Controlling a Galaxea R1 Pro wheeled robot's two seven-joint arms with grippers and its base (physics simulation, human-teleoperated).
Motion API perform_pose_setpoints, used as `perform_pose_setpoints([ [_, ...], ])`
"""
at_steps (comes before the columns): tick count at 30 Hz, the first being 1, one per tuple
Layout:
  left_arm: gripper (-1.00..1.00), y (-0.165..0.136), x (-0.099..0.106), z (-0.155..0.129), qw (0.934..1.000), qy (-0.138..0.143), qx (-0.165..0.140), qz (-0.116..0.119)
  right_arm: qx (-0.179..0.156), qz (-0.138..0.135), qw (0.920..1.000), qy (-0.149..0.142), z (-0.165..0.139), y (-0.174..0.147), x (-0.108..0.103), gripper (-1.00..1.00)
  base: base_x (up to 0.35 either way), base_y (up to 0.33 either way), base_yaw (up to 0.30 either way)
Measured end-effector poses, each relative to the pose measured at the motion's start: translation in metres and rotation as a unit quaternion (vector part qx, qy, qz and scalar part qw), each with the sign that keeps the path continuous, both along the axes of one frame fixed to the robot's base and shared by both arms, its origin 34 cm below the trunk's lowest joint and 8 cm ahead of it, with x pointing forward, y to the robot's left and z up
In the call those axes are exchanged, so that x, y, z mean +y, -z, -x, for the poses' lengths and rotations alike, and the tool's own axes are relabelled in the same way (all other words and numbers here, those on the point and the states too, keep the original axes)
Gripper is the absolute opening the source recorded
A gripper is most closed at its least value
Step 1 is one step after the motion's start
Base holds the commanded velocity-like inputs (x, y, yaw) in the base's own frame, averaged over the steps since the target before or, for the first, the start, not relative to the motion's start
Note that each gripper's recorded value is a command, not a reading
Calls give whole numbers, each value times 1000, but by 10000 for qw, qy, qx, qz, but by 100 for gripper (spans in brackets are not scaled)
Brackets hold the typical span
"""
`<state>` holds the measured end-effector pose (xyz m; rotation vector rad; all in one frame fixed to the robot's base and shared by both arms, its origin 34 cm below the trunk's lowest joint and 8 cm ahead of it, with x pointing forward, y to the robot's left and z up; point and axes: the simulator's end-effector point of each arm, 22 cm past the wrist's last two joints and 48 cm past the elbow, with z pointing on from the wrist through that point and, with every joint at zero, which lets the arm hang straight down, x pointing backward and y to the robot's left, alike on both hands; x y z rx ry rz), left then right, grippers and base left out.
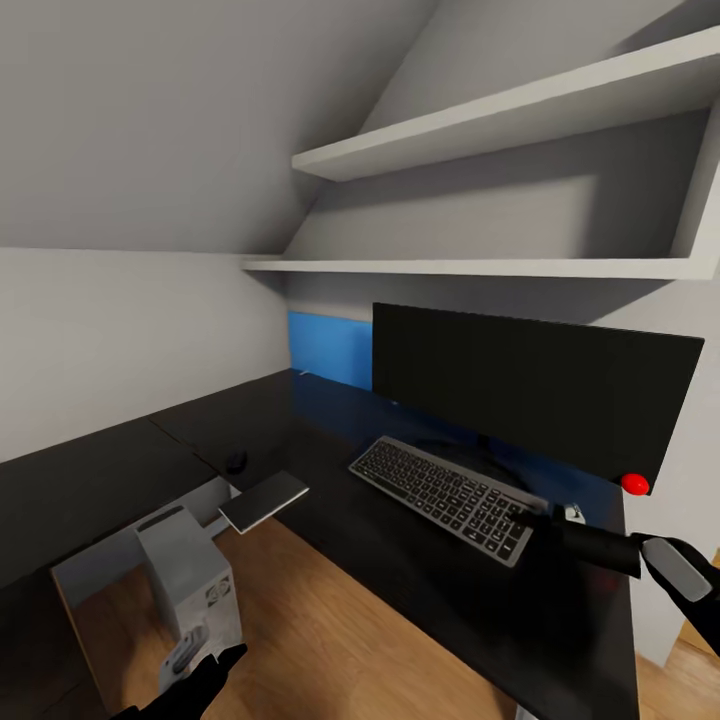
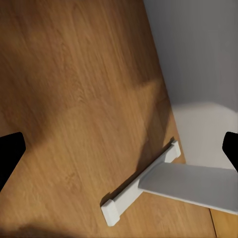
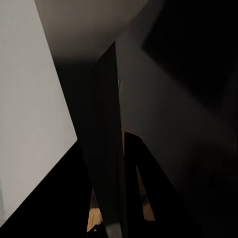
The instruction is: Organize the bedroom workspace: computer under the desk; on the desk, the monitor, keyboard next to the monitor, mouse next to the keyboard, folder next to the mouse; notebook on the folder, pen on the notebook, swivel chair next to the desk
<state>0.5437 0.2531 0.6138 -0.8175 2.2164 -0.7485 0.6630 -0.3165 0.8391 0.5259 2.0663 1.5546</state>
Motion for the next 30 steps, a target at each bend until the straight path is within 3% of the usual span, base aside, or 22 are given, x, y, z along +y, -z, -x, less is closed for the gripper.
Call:
perform_pose_setpoints([
  [8, 100, 1, 1, 0, 10000, -4, 12, 0, 90, 147, 9997, -187, 3, 13, 17, -100, 6, -10, 20],
  [30, 100, 1, -1, 1, 10000, -2, 14, 5, 72, 122, 9997, -177, 2, 12, 18, -100, 58, -48, 45],
])
